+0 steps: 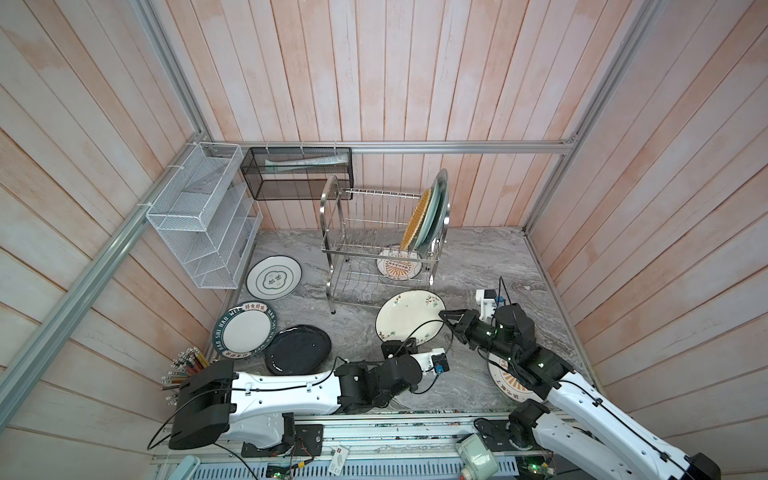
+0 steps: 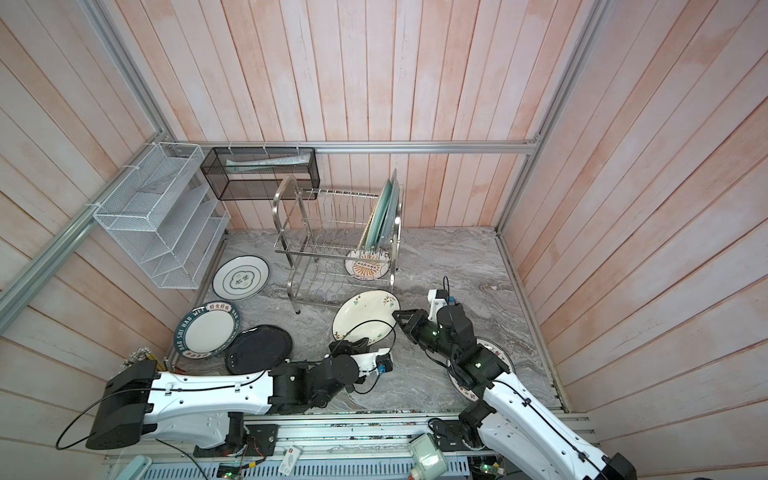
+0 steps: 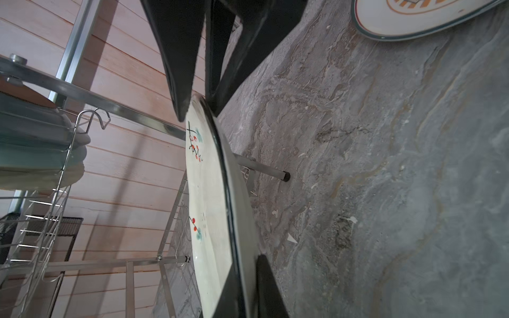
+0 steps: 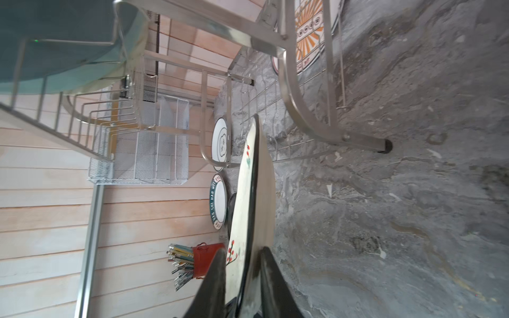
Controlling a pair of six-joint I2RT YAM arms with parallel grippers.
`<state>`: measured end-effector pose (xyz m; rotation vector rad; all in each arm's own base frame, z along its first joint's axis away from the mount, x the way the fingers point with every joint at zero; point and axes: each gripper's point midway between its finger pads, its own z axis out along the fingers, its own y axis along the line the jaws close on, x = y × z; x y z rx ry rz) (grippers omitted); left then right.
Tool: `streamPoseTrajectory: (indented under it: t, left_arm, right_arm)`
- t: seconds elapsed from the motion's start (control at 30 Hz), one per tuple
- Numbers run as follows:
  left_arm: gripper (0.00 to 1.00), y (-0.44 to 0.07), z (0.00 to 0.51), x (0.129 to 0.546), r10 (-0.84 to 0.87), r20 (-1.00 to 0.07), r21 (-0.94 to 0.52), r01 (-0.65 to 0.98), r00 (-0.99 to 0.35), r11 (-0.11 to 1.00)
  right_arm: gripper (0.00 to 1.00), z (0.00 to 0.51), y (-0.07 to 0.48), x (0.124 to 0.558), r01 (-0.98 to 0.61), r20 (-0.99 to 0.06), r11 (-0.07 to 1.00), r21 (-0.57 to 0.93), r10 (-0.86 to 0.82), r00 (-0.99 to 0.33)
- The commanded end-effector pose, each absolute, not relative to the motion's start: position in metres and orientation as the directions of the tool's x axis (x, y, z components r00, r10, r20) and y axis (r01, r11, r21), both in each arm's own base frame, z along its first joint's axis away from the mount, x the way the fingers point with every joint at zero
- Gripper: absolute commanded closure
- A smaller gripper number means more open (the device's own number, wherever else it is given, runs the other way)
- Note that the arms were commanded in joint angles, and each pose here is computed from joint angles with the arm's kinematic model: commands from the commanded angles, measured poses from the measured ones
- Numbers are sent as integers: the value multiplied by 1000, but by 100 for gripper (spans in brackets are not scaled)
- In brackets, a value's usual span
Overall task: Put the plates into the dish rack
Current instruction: 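Lift the berry plate upright with the left gripper while the right gripper releases and withdraws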
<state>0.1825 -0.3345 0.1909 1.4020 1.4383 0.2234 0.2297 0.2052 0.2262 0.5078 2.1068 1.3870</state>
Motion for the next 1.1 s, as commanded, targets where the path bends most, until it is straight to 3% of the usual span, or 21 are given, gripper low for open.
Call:
streamPoseTrajectory:
  t: [0.0,0.07,0.2,0.37,0.53,0.67,0.87,1.07]
  left_arm:
    - [100,-331,220,171,712,-664,641,664,227,385]
    - [100,-326,227,164,676,-703,601,693,222,397]
    - [100,-317,236,150,630,-748,534,750,206,389]
    - [100,-304,257,126,530,-832,400,837,162,372]
    - [100,-287,319,103,255,-955,247,887,153,391]
    - [100,-268,380,100,46,-985,169,882,166,441]
    - [100,-238,467,100,-180,-962,88,858,205,507]
    - [100,-201,556,101,-373,-866,54,804,333,592]
  right_arm:
    - [54,271,211,228,-170,-346,341,925,567,-748]
    - [39,274,211,229,-186,-364,349,918,562,-743]
    - [21,292,211,230,-252,-430,371,894,544,-721]
    - [8,322,204,227,-367,-553,423,828,506,-662]
    - [2,333,193,219,-434,-634,468,769,477,-609]
    - [2,328,190,211,-473,-676,489,733,441,-590]
    - [2,310,193,198,-513,-685,458,726,405,-606]
    - [2,284,193,193,-484,-652,447,752,400,-644]
